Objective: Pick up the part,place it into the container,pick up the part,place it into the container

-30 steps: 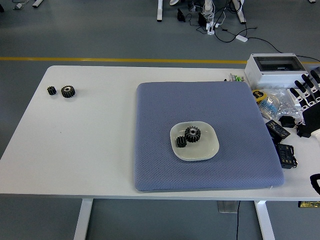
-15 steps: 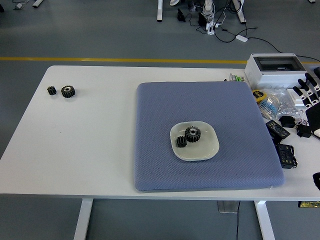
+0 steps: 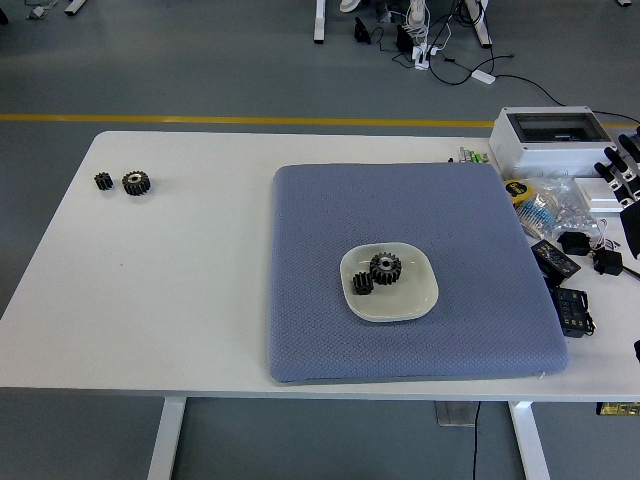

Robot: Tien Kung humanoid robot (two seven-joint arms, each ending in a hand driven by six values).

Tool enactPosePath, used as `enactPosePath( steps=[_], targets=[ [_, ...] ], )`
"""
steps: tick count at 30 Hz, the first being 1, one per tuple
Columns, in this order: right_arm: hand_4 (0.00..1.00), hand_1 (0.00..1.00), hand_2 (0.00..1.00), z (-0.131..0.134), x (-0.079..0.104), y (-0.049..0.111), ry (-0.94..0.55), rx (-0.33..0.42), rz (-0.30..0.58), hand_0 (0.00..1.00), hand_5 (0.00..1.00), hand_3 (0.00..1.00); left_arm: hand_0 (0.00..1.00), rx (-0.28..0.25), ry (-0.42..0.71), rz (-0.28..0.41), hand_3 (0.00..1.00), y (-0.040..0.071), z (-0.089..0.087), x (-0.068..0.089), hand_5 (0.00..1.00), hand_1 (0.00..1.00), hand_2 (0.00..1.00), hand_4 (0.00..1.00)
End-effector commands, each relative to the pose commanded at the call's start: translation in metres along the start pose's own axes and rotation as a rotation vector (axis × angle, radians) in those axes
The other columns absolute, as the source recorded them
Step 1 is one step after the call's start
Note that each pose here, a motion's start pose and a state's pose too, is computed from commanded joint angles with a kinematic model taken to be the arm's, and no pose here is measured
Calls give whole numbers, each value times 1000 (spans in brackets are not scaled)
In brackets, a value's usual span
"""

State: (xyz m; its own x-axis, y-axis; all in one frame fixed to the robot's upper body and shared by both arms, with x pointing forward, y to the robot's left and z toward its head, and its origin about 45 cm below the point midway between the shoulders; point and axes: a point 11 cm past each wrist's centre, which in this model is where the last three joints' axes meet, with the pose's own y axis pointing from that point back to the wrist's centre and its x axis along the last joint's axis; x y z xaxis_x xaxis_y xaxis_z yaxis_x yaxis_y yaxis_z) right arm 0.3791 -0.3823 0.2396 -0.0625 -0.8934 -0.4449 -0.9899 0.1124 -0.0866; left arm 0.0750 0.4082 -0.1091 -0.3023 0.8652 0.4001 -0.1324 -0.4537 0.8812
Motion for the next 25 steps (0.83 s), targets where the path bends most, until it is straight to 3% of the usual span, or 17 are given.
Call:
enactPosePath(
  steps=[12, 25],
  targets=[
    [998, 793, 834, -3, 1, 1, 12, 10, 2, 833, 876, 835, 713, -9, -8, -6, 555, 0, 7, -3, 579, 690, 669, 641],
    [998, 791, 834, 23, -1, 11, 13, -62, -5, 827, 875, 821, 712, 19, -8, 8, 555, 0, -4, 2, 579, 687, 664, 641]
  ],
)
